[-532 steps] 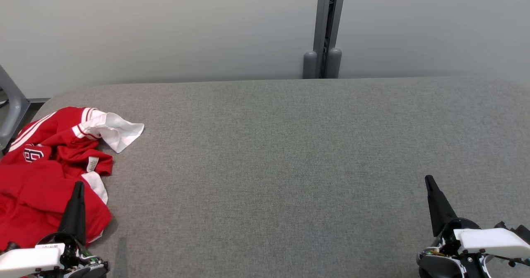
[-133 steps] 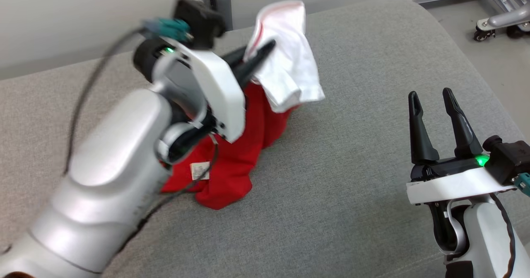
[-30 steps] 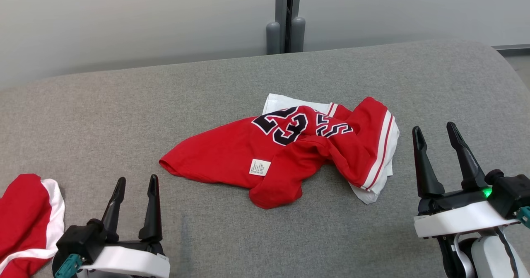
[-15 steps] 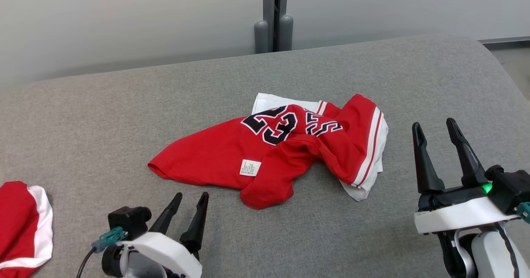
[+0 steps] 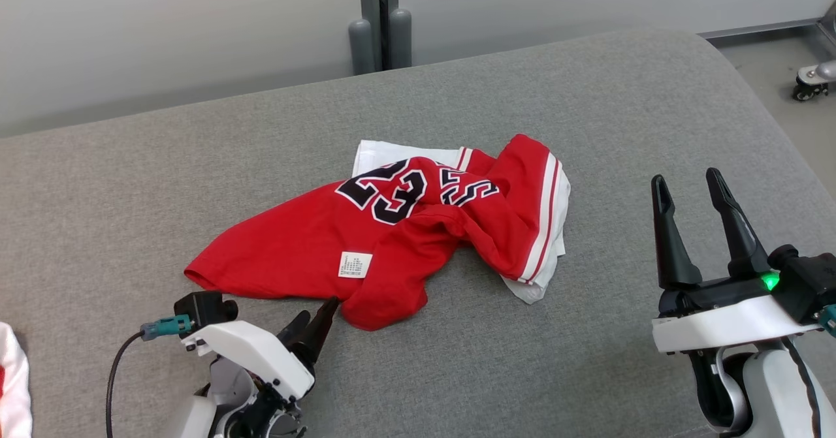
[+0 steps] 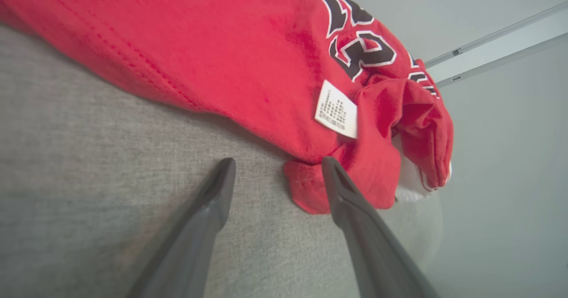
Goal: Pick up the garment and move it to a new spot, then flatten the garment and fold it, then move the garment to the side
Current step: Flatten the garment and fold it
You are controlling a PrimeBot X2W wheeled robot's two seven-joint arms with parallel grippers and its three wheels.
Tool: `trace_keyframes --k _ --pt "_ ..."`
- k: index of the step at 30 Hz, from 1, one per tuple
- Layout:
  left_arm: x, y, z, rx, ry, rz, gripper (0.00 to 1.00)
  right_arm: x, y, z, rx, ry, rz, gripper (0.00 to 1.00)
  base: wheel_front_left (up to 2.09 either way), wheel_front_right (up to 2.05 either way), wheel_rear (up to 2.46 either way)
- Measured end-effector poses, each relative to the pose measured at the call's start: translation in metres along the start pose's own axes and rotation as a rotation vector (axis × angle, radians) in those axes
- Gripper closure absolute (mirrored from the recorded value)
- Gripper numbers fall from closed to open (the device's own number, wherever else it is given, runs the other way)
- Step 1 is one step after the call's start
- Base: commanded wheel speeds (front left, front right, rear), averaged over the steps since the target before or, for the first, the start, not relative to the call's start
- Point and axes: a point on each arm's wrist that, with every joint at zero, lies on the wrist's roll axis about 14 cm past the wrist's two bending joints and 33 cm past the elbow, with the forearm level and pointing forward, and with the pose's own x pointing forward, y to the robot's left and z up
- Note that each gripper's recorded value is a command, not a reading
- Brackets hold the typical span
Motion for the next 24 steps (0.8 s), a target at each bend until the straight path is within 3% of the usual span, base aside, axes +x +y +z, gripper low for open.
trace_keyframes --k 3,9,10,11,12,24 --pt "0.010 0.000 0.000 -0.048 0.028 0.001 0.00 -0.001 -0.005 -0.001 -0.002 0.003 -0.019 0.00 0.00 0.00 0.00" --pt "0.032 -0.001 0.006 -0.028 0.059 0.017 0.00 -0.002 -0.016 -0.002 -0.009 0.008 -0.054 0.00 0.00 0.00 0.00" --pt "0.034 -0.001 0.008 -0.012 0.058 0.021 0.20 -0.002 -0.017 -0.002 -0.009 0.008 -0.057 0.00 0.00 0.00 0.00" --pt "0.037 -0.001 0.009 0.004 0.063 0.023 0.64 -0.001 -0.018 -0.001 -0.010 0.007 -0.062 0.00 0.00 0.00 0.00" --pt "0.039 -0.001 0.011 0.018 0.055 0.023 1.00 -0.002 -0.020 -0.001 -0.011 0.007 -0.066 0.00 0.00 0.00 0.00" --pt "0.034 -0.007 0.031 0.107 0.010 -0.005 1.00 0.001 -0.015 0.001 0.000 -0.006 -0.060 0.00 0.00 0.00 0.00"
